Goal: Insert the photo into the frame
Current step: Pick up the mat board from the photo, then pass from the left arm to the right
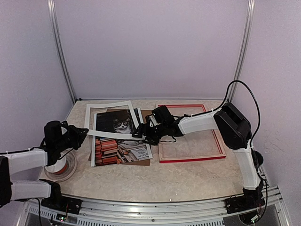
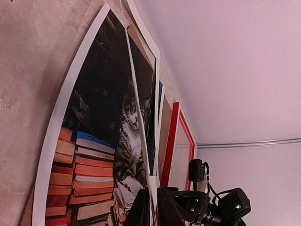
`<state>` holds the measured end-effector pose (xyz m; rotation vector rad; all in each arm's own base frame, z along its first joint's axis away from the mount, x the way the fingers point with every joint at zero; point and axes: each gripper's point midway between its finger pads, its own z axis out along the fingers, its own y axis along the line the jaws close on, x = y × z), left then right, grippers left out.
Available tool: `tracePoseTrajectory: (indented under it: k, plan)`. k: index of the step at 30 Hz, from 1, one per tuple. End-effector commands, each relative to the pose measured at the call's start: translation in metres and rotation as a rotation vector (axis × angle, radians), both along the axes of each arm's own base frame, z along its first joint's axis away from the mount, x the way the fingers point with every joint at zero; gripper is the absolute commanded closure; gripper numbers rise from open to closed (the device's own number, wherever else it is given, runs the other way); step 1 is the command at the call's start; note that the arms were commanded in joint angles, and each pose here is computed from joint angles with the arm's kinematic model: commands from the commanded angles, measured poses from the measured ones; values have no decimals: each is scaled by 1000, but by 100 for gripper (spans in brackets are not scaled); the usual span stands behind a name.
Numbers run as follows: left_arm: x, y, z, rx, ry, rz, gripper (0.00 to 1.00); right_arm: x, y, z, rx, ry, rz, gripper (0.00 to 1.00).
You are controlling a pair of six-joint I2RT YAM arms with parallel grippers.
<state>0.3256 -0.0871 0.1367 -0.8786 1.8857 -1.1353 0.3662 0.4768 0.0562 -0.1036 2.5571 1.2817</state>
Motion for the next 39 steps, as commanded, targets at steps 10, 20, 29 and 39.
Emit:
tracePoseTrajectory:
  k: [10,20,29,39]
  plan:
    - [6,-3,29,-10,-66,-22,100,0,-33,39,118,101,-28,21]
    - [7,-5,61,-89,-133,-22,99,0,-32,43,197,155,-13,21]
    - [8,-5,77,-113,-160,-21,98,-3,-25,28,215,199,1,22]
    - [7,-5,83,-114,-164,-24,97,-3,-11,11,289,245,35,22]
